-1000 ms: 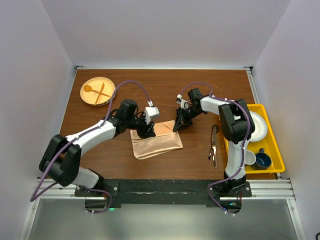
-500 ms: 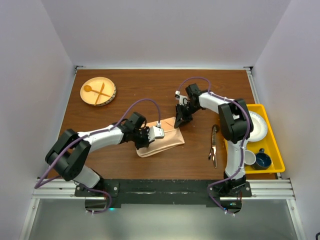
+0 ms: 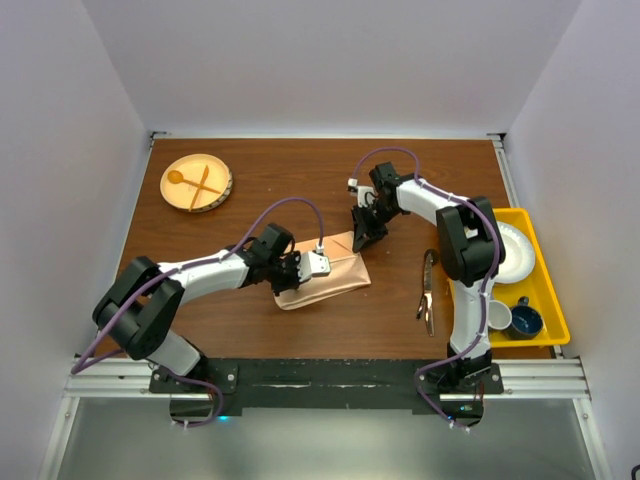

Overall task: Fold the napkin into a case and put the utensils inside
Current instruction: Smooth out the 2/3-rectangle-folded napkin at the center of the board.

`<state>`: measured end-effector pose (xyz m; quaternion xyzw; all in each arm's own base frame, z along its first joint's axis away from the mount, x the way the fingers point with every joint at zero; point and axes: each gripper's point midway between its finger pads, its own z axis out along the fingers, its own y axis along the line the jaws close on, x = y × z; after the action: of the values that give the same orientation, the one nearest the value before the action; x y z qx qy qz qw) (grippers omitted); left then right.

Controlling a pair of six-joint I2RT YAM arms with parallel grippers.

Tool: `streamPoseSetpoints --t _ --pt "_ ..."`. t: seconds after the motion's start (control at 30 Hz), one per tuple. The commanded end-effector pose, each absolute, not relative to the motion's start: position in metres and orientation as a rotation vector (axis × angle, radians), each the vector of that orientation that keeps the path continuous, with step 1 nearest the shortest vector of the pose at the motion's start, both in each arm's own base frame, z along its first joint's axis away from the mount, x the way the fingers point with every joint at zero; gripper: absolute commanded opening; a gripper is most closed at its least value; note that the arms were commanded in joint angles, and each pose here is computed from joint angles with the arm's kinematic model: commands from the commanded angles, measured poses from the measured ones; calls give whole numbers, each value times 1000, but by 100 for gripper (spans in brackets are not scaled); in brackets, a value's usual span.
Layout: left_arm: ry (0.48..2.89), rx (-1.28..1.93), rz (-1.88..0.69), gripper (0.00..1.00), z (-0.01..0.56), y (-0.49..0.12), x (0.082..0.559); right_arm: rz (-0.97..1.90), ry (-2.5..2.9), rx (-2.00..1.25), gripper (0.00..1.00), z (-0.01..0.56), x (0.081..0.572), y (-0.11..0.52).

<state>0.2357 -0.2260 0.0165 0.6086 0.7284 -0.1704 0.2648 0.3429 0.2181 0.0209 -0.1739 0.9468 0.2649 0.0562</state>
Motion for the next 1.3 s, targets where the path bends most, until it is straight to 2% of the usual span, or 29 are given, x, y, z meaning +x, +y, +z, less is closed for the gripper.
streamPoseSetpoints --t 0.0,0.43,0.63,0.73,0.77,1.13,1.23,1.27 --pt "2121 1741 -381 6 -18 -190 212 582 2885 -603 14 -1 356 191" --pt "2067 1769 -380 7 -13 -188 209 524 2843 -677 13 -1 361 184" --pt "1836 1651 -564 16 63 -235 221 535 2849 -663 13 -5 359 186" --pt "1811 1576 -594 25 90 -251 235 538 2849 -661 14 -5 359 187" --pt "1816 1572 -590 29 91 -252 237 541 2847 -659 14 -5 360 187" --pt "1852 1694 -513 44 50 -253 227 549 2843 -646 15 -2 361 191" --pt "1889 1711 -451 46 33 -247 229 543 2839 -647 20 -1 361 192" --pt "1903 1714 -433 46 28 -243 230 539 2841 -651 25 -1 360 192"
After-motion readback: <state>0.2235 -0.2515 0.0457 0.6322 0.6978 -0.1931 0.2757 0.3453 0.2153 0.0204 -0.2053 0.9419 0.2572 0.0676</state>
